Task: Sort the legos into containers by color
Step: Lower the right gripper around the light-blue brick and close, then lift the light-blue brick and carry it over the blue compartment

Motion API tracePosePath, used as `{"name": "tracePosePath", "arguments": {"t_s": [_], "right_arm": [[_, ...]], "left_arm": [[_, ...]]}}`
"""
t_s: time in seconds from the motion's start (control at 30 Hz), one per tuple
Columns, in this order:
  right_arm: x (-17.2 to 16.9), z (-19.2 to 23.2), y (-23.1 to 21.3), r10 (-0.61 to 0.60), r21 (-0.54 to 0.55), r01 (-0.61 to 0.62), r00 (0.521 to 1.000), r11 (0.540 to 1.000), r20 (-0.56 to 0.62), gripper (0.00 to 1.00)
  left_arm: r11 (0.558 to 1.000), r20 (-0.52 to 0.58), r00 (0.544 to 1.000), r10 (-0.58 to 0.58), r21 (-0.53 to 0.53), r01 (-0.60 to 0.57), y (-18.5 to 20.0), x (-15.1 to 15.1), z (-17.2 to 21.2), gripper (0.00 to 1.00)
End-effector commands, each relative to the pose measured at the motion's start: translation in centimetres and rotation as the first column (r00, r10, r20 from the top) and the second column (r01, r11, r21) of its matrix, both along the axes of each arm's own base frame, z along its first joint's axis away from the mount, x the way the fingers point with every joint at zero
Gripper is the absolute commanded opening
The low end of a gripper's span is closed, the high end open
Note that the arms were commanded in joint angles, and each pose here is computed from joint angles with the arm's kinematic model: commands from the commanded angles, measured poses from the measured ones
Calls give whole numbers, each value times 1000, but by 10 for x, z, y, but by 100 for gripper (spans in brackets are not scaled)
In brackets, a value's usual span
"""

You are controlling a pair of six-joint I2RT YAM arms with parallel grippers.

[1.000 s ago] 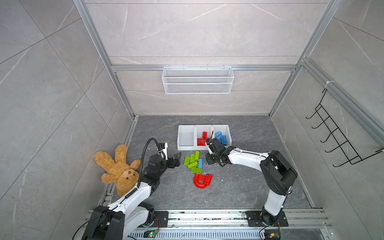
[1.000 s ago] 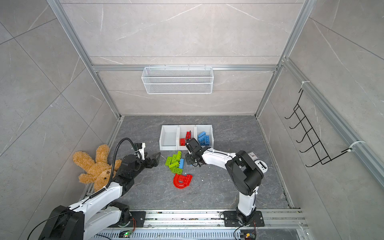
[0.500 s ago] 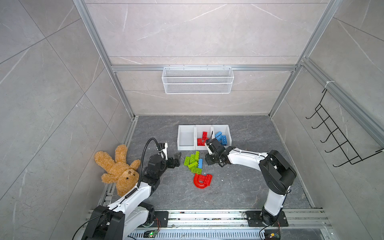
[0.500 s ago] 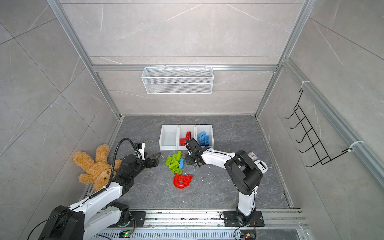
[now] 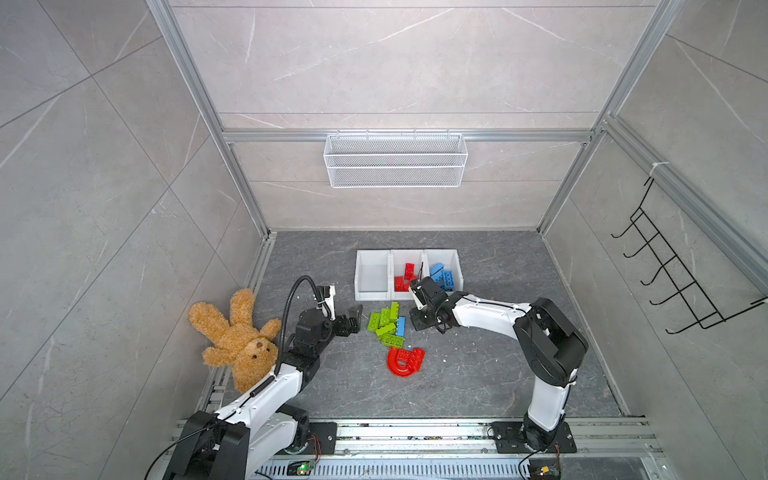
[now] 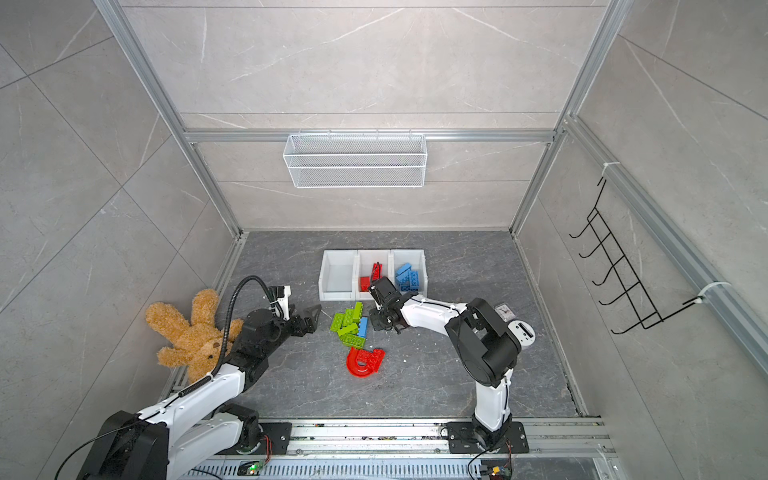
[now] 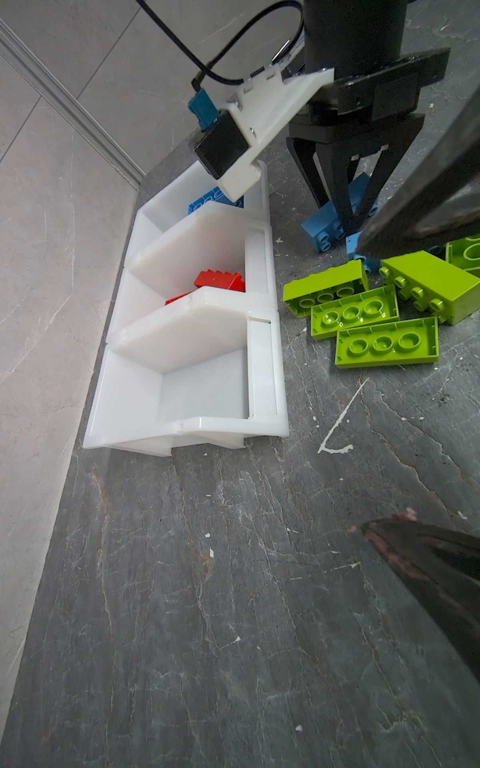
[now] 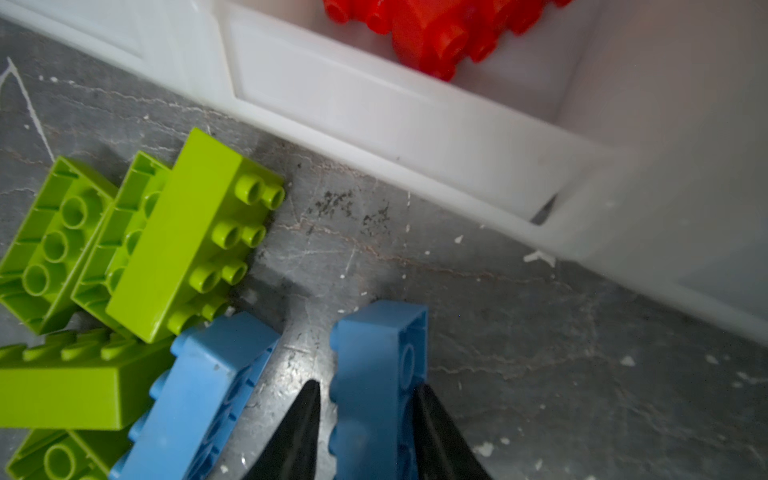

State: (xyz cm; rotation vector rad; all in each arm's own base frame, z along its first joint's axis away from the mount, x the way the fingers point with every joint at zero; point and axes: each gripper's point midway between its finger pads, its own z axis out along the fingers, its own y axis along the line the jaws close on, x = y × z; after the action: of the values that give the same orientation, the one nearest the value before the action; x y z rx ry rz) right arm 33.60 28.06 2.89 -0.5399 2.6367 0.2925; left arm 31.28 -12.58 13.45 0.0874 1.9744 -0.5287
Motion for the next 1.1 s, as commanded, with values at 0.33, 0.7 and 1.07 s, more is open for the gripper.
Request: {"name": "tracePosePath", "arguments": {"t_s": [0.33, 0.7, 1.07], "right_arm": [[2, 9, -1, -8, -9, 8, 1000, 1000, 2, 36], [2, 44, -17, -25, -9, 26, 998, 1000, 62, 22], [35, 102, -75, -156, 183, 133, 981, 974, 113, 21]], "left_arm": [[1000, 61, 998, -5, -7, 5, -2, 5, 18, 99], [1000, 60, 998, -4, -7, 5, -2, 5, 18, 99], [1000, 63, 998, -8, -13, 8, -3, 5, 19, 100]]}}
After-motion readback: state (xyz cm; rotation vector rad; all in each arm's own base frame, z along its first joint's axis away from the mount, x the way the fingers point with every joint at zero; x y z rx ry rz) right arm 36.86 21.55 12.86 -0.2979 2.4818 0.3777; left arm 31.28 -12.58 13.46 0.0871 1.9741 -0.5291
